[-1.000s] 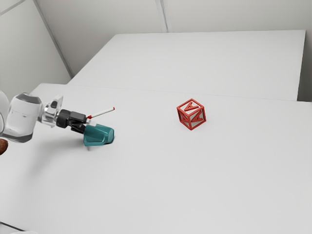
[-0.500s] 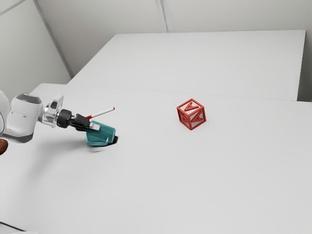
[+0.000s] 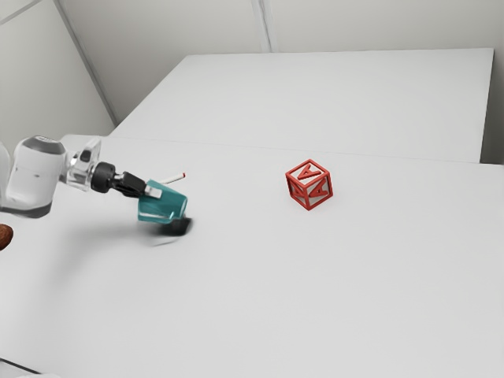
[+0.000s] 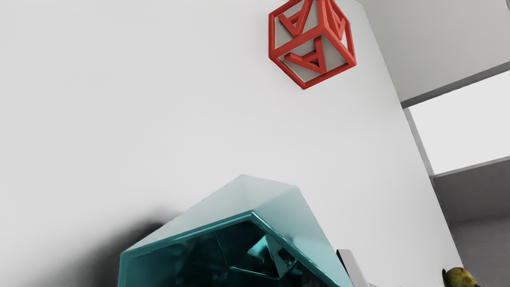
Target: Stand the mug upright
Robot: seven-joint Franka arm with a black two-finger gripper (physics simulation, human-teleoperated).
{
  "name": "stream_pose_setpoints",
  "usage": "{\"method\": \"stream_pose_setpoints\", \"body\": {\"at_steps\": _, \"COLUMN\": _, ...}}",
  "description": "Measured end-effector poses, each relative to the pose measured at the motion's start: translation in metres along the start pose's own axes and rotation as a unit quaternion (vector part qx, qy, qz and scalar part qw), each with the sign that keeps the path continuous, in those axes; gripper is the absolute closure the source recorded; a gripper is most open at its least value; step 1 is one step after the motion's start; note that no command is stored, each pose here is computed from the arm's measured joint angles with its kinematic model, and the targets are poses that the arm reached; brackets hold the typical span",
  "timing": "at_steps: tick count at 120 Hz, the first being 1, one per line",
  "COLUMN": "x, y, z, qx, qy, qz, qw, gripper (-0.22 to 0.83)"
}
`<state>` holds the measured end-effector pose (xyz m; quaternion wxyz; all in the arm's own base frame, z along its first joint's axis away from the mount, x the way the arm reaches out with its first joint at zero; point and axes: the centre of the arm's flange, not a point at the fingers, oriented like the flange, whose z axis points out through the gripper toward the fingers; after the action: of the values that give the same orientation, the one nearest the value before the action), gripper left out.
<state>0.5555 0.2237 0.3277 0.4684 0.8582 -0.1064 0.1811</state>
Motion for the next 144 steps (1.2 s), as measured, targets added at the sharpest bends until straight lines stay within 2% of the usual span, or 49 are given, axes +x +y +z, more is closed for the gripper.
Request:
{"method": "stream_pose_setpoints", "body": {"at_steps": 23, "x": 0.036, "y": 0.076, "z": 0.007, "qx": 0.046, "qy": -0.064, "qz": 0.064, "qw": 0.995, "gripper": 0.76}}
{"method": "stream_pose_setpoints", "body": {"at_steps": 38, "x": 0.047, "y": 0.107, "z": 0.015, "qx": 0.091, "qy": -0.120, "qz": 0.087, "qw": 0.985, "gripper": 0.76}}
{"method": "stream_pose_setpoints", "body": {"at_steps": 52, "x": 0.059, "y": 0.142, "z": 0.029, "qx": 0.139, "qy": -0.174, "qz": 0.113, "qw": 0.968, "gripper": 0.76}}
{"method": "stream_pose_setpoints", "body": {"at_steps": 77, "x": 0.073, "y": 0.192, "z": 0.067, "qx": 0.227, "qy": -0.256, "qz": 0.139, "qw": 0.929, "gripper": 0.77}}
{"method": "stream_pose_setpoints", "body": {"at_steps": 96, "x": 0.080, "y": 0.212, "z": 0.093, "qx": 0.290, "qy": -0.285, "qz": 0.140, "qw": 0.903, "gripper": 0.78}}
{"method": "stream_pose_setpoints", "body": {"at_steps": 121, "x": 0.084, "y": 0.231, "z": 0.115, "qx": 0.367, "qy": -0.300, "qz": 0.127, "qw": 0.871, "gripper": 0.78}}
{"method": "stream_pose_setpoints", "body": {"at_steps": 144, "x": 0.066, "y": 0.244, "z": 0.138, "qx": 0.414, "qy": -0.297, "qz": 0.109, "qw": 0.854, "gripper": 0.78}}
